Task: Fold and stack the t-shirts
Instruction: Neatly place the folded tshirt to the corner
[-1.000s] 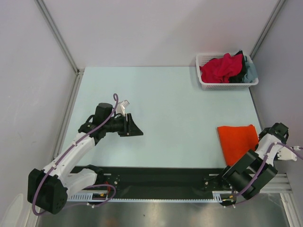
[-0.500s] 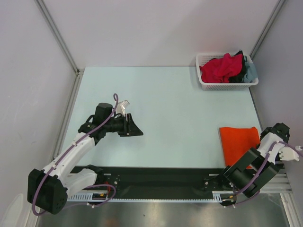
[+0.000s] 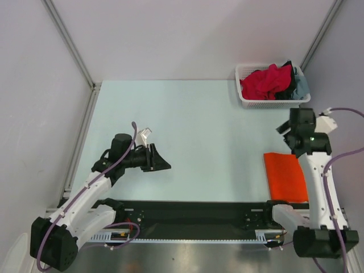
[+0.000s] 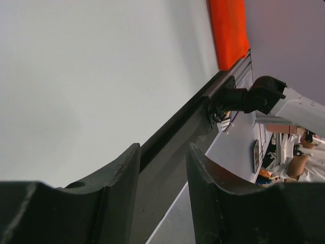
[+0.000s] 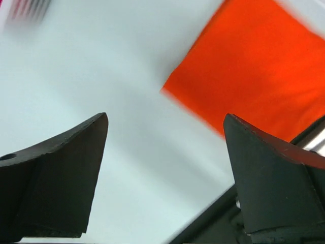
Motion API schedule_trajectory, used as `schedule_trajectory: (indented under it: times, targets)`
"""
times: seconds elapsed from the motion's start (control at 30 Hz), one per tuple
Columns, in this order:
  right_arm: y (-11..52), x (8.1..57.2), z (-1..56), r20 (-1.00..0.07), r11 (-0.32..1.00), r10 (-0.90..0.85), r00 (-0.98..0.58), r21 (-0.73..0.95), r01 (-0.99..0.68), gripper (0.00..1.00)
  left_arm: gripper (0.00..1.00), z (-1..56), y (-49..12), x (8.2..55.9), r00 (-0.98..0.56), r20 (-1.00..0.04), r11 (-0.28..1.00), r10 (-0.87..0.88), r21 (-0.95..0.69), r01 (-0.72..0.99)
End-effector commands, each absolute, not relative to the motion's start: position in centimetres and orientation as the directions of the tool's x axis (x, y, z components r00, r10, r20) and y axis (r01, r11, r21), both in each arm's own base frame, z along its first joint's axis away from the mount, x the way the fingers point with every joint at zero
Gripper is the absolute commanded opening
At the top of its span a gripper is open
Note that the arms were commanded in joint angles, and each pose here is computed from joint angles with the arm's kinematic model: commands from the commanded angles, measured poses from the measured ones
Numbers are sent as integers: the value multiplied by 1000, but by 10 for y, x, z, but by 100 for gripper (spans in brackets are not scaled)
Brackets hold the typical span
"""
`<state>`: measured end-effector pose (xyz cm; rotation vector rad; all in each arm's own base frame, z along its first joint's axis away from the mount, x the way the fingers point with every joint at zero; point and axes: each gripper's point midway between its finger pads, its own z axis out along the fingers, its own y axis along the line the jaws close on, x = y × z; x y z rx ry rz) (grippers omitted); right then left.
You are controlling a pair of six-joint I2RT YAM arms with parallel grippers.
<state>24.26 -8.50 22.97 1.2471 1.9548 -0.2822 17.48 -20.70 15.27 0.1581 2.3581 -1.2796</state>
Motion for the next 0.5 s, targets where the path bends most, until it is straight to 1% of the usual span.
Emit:
schedule_trajectory:
  times: [0.0, 0.03, 0.1, 0.13, 0.2, 0.23, 0.27, 0.3, 0.33, 0.4, 0.43, 0.47]
  targets:
    - [-12, 220, 219, -662, 677, 640, -391, 245, 694, 100, 47, 154, -210, 166, -886, -430, 509, -171, -809, 295]
    - [12, 217, 214, -617, 721, 641, -455, 284, 632, 100, 47, 152, -210, 164, -885, -430, 495, -179, -817, 297]
    - [52, 208, 205, -575, 797, 596, -561, 339, 499, 100, 47, 142, -209, 152, -901, -387, 471, -197, -843, 259]
    - [87, 198, 203, -548, 828, 558, -623, 424, 368, 100, 47, 142, -210, 150, -901, -384, 456, -200, -851, 261]
    - [116, 187, 202, -529, 822, 527, -665, 516, 241, 100, 47, 132, -209, 139, -918, -341, 434, -203, -872, 228]
    - [132, 178, 205, -524, 792, 519, -675, 591, 151, 100, 48, 132, -211, 137, -917, -342, 415, -205, -879, 235]
    - [144, 169, 210, -519, 765, 514, -683, 637, 92, 100, 48, 122, -211, 127, -933, -307, 394, -190, -894, 213]
    - [149, 165, 213, -516, 738, 522, -679, 672, 57, 100, 49, 124, -212, 123, -938, -282, 365, -200, -910, 195]
    - [158, 163, 219, -511, 695, 535, -672, 719, 6, 100, 49, 130, -214, 123, -929, -307, 329, -206, -916, 230]
    - [165, 145, 213, -482, 614, 543, -687, 787, -67, 100, 52, 135, -215, 117, -924, -310, 267, -225, -931, 247]
    - [171, 144, 223, -477, 554, 561, -676, 824, -122, 100, 54, 139, -215, 116, -919, -315, 248, -238, -934, 256]
    - [171, 140, 212, -450, 514, 583, -676, 849, -123, 100, 60, 138, -214, 114, -925, -275, 223, -264, -950, 219]
